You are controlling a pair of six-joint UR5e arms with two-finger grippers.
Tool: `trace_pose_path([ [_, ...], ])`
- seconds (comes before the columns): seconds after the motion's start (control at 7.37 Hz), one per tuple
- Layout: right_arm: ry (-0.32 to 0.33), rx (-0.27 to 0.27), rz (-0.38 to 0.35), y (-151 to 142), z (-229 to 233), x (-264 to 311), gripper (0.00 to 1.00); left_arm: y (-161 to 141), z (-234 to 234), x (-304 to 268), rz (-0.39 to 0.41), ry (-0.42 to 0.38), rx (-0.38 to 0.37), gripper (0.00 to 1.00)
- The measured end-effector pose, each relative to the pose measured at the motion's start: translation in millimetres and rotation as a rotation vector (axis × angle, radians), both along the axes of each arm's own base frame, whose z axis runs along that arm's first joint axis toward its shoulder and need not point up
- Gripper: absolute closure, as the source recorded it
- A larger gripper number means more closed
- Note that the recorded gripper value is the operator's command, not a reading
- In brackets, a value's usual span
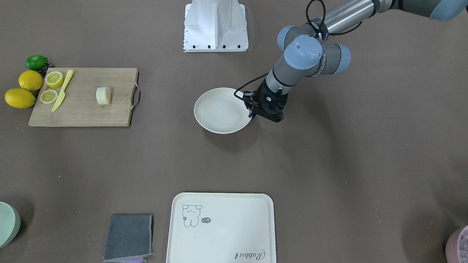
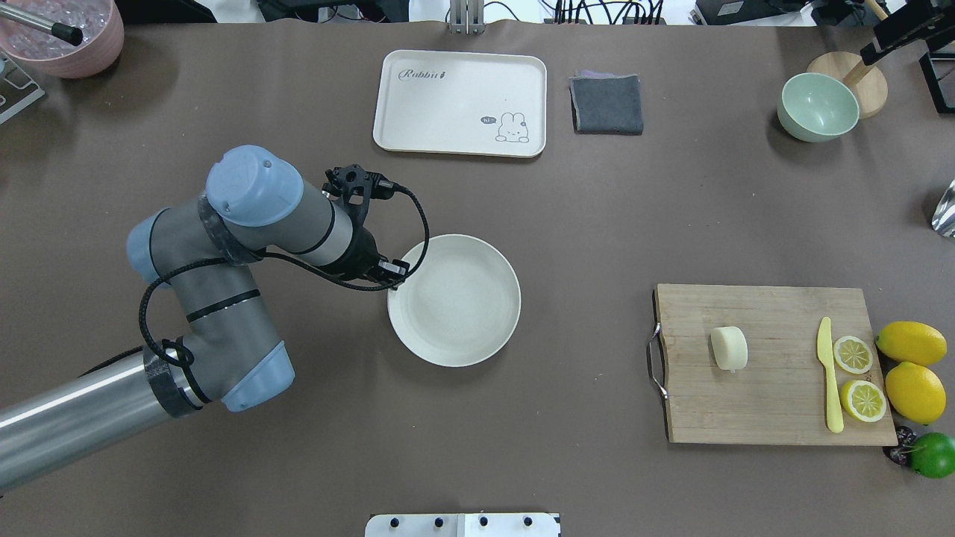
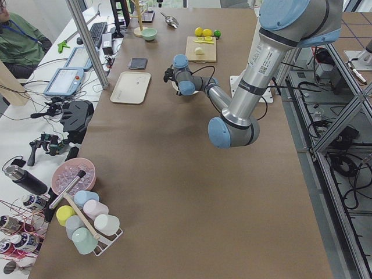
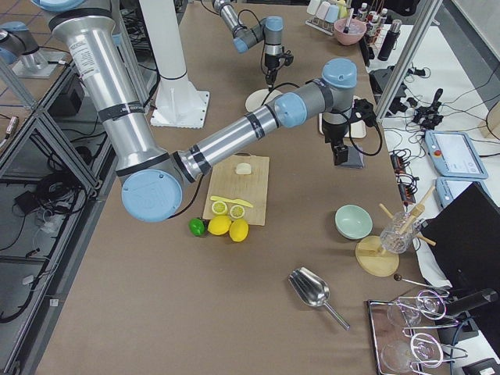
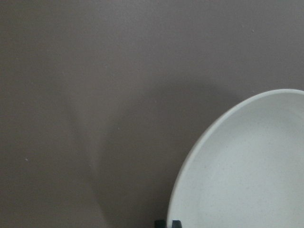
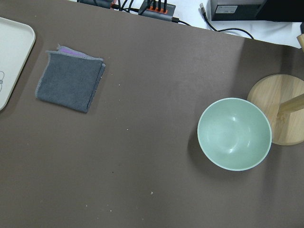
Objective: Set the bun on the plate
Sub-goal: 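Withdraw the left gripper from the plate while the right arm starts moving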
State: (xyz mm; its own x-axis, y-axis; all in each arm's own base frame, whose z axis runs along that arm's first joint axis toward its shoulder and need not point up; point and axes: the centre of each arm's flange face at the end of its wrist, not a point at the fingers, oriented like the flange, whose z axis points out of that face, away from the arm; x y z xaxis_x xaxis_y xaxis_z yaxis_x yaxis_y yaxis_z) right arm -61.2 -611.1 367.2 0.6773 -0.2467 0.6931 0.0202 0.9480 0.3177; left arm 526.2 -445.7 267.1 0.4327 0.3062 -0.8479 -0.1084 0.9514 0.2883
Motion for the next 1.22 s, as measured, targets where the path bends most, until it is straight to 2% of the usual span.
trace_pose_path([
  [0.14,0.0,-0.005,0.0,-1,2,0,0.0,9,-2,7,0.0,0.004,0.0,0.04],
  [0.41,-0.001,-0.015,0.001,0,5,0,0.0,13,-6,9,-0.001,0.017,0.009,0.03],
  [0.68,-0.019,-0.059,0.037,1,4,-1,0.0,0,-17,-10,-0.03,0.04,0.022,0.03],
  [0.95,-0.049,-0.095,0.046,2,0,-9,0.0,-46,-23,-66,-0.106,0.057,0.033,0.03],
  [1.22,-0.079,-0.115,0.005,6,-1,-30,0.0,-113,-2,-163,-0.126,0.04,0.091,0.03],
])
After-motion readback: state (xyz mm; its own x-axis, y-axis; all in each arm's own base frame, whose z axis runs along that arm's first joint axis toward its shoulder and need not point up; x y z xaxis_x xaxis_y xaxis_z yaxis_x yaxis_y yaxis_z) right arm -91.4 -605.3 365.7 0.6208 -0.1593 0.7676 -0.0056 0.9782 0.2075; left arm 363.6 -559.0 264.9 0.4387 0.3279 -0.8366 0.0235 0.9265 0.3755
